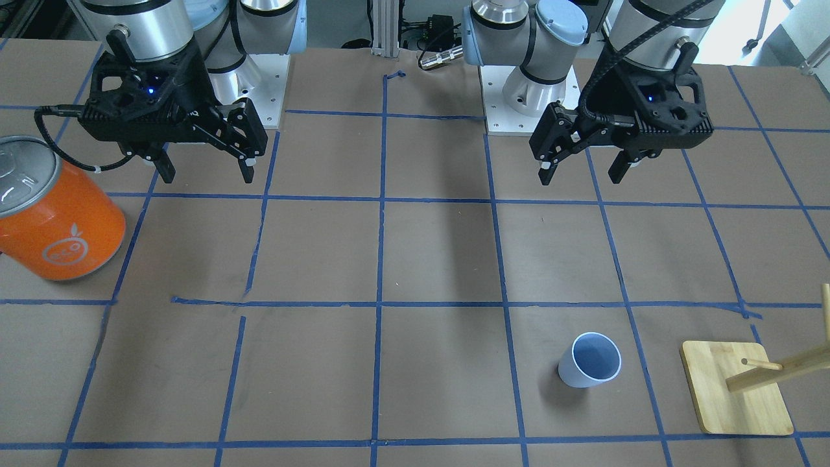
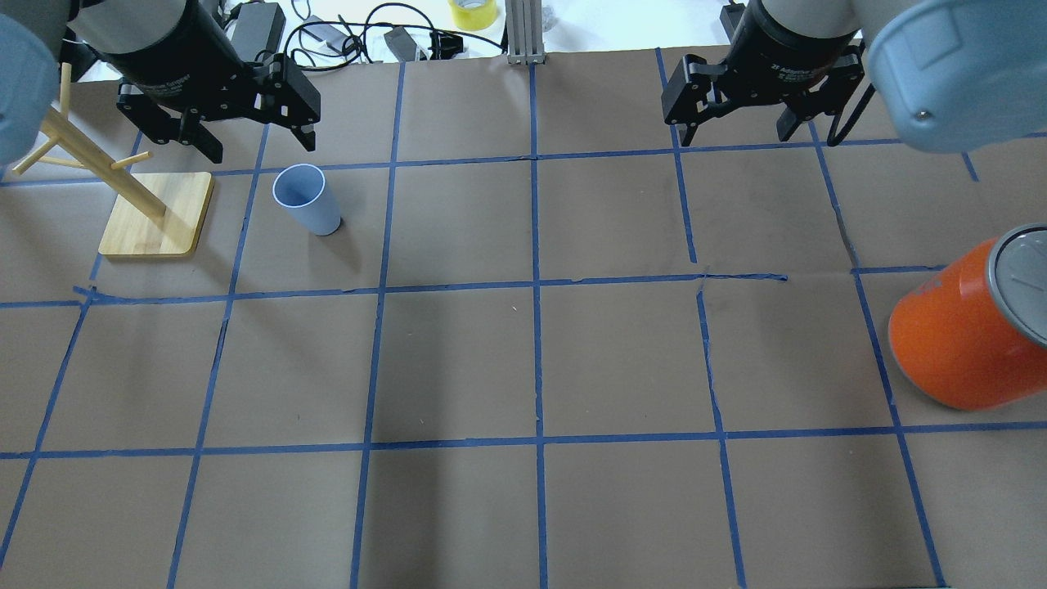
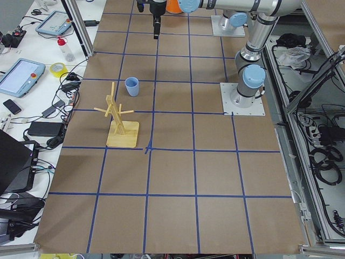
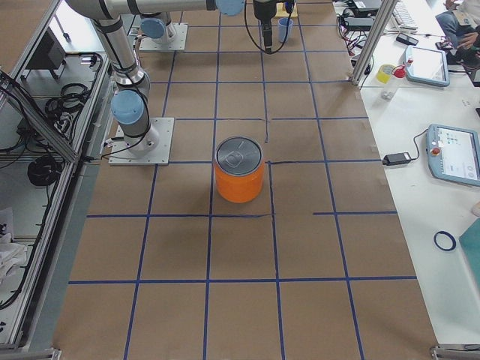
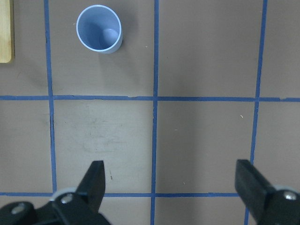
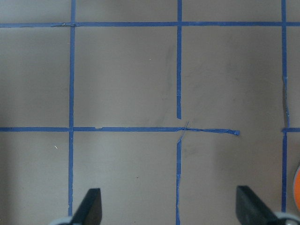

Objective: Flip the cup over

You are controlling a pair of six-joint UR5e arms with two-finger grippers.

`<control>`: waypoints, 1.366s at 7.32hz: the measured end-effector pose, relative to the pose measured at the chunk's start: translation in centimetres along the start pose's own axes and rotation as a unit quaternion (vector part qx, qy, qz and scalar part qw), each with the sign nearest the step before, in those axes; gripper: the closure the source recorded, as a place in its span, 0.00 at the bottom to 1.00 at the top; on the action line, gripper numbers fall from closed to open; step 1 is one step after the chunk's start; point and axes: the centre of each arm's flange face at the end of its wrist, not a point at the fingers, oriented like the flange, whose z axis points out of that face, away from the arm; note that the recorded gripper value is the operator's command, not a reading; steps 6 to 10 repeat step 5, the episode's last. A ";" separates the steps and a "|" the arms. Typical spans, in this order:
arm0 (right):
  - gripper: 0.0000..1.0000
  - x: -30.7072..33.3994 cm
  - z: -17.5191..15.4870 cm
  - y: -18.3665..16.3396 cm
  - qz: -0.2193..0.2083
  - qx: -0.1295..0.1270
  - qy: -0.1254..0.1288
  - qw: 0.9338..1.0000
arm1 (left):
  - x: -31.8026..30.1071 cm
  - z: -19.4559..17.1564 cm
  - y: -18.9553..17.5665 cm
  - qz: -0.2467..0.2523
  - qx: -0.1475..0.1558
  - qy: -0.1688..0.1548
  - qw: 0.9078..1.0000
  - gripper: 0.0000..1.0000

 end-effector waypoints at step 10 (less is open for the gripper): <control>0.00 0.0 0.1 0.1 0.000 -0.002 0.000 1.000 | 0.0 -0.2 0.4 -0.013 0.000 -0.002 1.000 0.00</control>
